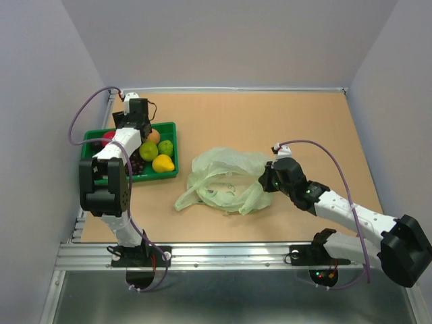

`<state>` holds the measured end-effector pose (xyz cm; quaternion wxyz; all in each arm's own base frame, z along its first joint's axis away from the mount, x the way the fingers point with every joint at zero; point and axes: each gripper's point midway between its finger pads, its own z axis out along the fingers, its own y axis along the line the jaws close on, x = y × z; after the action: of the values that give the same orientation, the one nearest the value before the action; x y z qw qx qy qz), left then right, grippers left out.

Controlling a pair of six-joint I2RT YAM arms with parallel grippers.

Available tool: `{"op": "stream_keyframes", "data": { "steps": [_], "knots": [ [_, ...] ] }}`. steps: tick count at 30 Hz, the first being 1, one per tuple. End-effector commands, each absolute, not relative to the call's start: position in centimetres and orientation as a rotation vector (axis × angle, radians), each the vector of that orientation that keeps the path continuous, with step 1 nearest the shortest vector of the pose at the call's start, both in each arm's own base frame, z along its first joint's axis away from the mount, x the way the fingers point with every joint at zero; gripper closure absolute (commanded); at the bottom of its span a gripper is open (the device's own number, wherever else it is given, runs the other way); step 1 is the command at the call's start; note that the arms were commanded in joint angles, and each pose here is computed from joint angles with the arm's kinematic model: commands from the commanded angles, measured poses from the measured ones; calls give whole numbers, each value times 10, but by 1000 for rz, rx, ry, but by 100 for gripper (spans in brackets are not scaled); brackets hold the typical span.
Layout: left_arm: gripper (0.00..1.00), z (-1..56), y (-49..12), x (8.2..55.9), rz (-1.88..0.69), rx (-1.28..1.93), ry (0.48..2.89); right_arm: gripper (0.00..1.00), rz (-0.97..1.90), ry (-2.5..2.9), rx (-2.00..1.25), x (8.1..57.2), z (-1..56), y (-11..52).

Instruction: Untie the knot of the plastic bag and take out the fruit

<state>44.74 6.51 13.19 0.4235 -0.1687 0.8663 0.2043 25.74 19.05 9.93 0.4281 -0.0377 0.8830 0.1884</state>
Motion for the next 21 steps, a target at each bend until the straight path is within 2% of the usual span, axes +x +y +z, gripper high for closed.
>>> {"op": "stream_keyframes", "data": {
  "steps": [1, 8, 14, 15, 18, 19, 21],
  "knots": [
    [14, 174, 68, 460, 480, -439, 2055, 100, 495, 2162, -102, 262, 107, 193],
    [10, 195, 50, 445, 408, -436, 2021, 99, 500, 2148, -96, 264, 113, 194],
    [9, 235, -53, 406, 281, -250, 1974, 100, 504, 2135, -111, 267, 121, 196],
    [9, 234, -84, 395, 207, -224, 1985, 99, 501, 2136, -115, 267, 121, 197],
    [9, 248, -125, 368, 5, -237, 1958, 100, 506, 2128, -116, 268, 125, 197],
    [9, 246, -154, 347, -132, -237, 1956, 99, 510, 2123, -114, 269, 127, 198],
    [9, 228, -179, 325, -235, -206, 1987, 100, 511, 2118, -116, 269, 128, 198]
  ]
}}
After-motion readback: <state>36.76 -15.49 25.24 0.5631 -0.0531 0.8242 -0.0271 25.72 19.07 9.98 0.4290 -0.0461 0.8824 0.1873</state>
